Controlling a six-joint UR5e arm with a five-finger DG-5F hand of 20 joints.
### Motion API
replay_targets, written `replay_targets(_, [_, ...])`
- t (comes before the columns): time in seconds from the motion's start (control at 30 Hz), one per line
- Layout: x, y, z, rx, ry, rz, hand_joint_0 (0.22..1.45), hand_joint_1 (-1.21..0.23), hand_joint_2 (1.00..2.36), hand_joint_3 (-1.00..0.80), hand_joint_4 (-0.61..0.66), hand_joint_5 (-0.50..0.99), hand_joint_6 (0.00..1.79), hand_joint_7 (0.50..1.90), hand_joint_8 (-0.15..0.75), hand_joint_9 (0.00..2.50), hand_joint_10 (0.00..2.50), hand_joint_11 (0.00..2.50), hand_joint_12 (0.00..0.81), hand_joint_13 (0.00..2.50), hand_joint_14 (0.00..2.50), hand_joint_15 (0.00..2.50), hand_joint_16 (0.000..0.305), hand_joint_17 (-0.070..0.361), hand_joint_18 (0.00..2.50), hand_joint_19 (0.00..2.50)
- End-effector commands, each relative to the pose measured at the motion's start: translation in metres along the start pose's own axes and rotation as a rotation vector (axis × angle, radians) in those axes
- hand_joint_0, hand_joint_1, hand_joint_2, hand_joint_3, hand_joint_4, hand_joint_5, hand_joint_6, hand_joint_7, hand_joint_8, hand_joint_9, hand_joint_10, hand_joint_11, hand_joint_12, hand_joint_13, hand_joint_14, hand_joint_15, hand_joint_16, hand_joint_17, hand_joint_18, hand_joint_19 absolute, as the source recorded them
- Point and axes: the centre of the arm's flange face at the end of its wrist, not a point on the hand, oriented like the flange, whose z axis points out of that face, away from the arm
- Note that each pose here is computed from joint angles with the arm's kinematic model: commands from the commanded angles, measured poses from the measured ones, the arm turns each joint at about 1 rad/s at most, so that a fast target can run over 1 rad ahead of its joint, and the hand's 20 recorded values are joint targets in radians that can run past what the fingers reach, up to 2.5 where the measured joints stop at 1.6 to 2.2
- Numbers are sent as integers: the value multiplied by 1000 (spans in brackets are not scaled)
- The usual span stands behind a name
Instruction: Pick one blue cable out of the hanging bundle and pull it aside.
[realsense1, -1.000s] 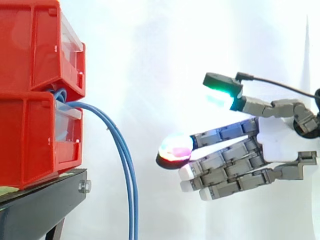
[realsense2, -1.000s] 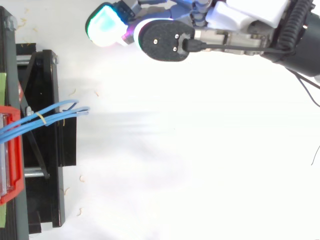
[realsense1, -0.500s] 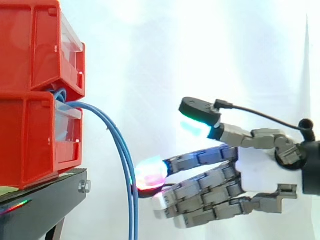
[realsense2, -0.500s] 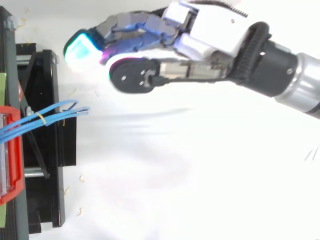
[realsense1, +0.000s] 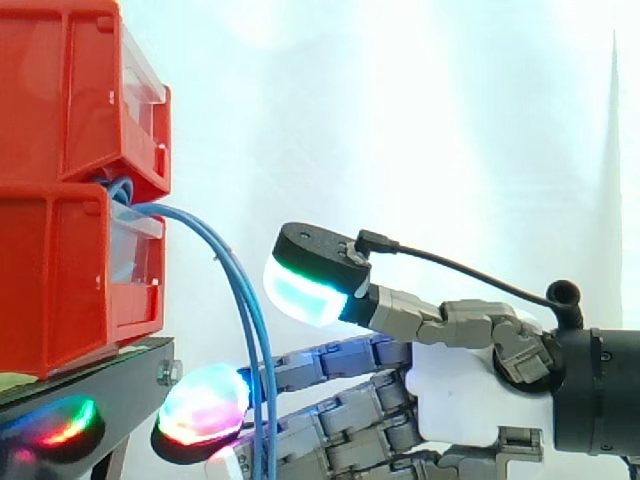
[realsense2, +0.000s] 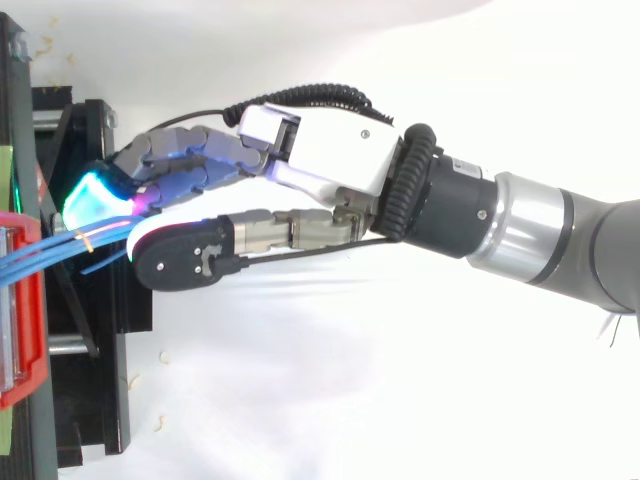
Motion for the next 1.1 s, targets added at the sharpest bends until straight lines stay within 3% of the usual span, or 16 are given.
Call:
replay_targets(0.0, [5, 2, 0, -6, 3, 6, 521, -476, 1005, -437, 262, -177, 502, 812, 275, 579, 9, 313, 376, 413, 8, 236, 55, 123, 237, 308])
replay_targets(0.3, [4, 6, 2, -9, 6, 61, 520, -475, 1006, -436, 300, -149, 503, 883, 284, 592, 10, 334, 377, 417, 8, 242, 54, 123, 243, 314])
replay_targets(0.4, [1, 12, 3, 7, 12, 72, 523, -478, 1005, -436, 316, -133, 503, 942, 283, 599, 10, 342, 377, 421, 9, 247, 54, 122, 253, 312])
replay_targets(0.77, [-3, 30, 6, 51, 15, 57, 531, -494, 1005, -438, 276, -91, 502, 1183, 285, 635, 11, 359, 374, 449, 9, 260, 53, 119, 287, 331])
replay_targets(1.07, [-3, 32, 6, 57, 17, 54, 535, -504, 1006, -441, 257, -80, 501, 1227, 289, 663, 13, 381, 373, 478, 10, 275, 53, 119, 315, 341])
